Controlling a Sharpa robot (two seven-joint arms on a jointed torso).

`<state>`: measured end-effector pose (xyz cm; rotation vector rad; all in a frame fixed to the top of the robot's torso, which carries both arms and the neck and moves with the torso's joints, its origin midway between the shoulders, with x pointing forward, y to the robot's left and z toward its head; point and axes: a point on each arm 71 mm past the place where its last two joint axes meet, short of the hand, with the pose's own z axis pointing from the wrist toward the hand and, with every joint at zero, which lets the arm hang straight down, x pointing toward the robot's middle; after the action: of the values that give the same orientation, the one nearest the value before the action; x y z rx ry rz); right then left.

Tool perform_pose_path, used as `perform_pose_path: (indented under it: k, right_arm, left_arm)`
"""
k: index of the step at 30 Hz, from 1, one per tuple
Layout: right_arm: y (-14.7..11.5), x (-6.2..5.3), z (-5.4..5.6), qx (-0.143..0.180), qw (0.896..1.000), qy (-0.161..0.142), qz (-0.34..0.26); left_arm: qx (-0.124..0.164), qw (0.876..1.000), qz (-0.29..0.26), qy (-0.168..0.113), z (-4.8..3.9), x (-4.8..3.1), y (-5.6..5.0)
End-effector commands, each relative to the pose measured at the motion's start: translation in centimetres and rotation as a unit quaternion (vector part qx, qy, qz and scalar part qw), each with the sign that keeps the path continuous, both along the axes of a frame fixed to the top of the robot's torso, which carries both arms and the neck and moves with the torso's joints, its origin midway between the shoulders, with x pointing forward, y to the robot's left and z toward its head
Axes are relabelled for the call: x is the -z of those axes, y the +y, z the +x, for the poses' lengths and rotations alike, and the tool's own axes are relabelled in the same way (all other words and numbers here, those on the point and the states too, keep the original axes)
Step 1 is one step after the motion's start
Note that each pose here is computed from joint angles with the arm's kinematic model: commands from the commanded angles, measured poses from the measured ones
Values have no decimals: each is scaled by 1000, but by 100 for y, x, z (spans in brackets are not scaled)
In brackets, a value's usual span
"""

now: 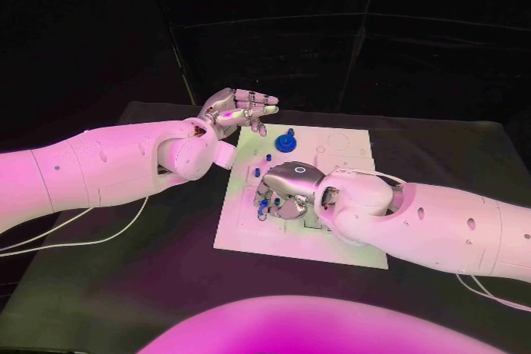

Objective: Assemble the parts on the task board

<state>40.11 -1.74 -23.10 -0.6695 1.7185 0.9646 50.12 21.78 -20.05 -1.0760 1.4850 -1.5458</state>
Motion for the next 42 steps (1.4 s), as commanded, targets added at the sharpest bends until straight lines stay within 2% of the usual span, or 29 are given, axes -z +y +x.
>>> perform_pose_path:
  k: [1, 30, 42]
  right_arm:
    - [17, 31, -10, -10, 1000, 0, -21]
    - [34, 91, -47, -16, 999, 7, -37]
    - [11, 80, -41, -8, 999, -8, -36]
  left_arm:
    - [4, 1000, -5, -4, 1, -18, -14]
    - [5, 1000, -5, -3, 2, -16, -5]
    - [5, 1000, -5, -2, -1, -15, 0]
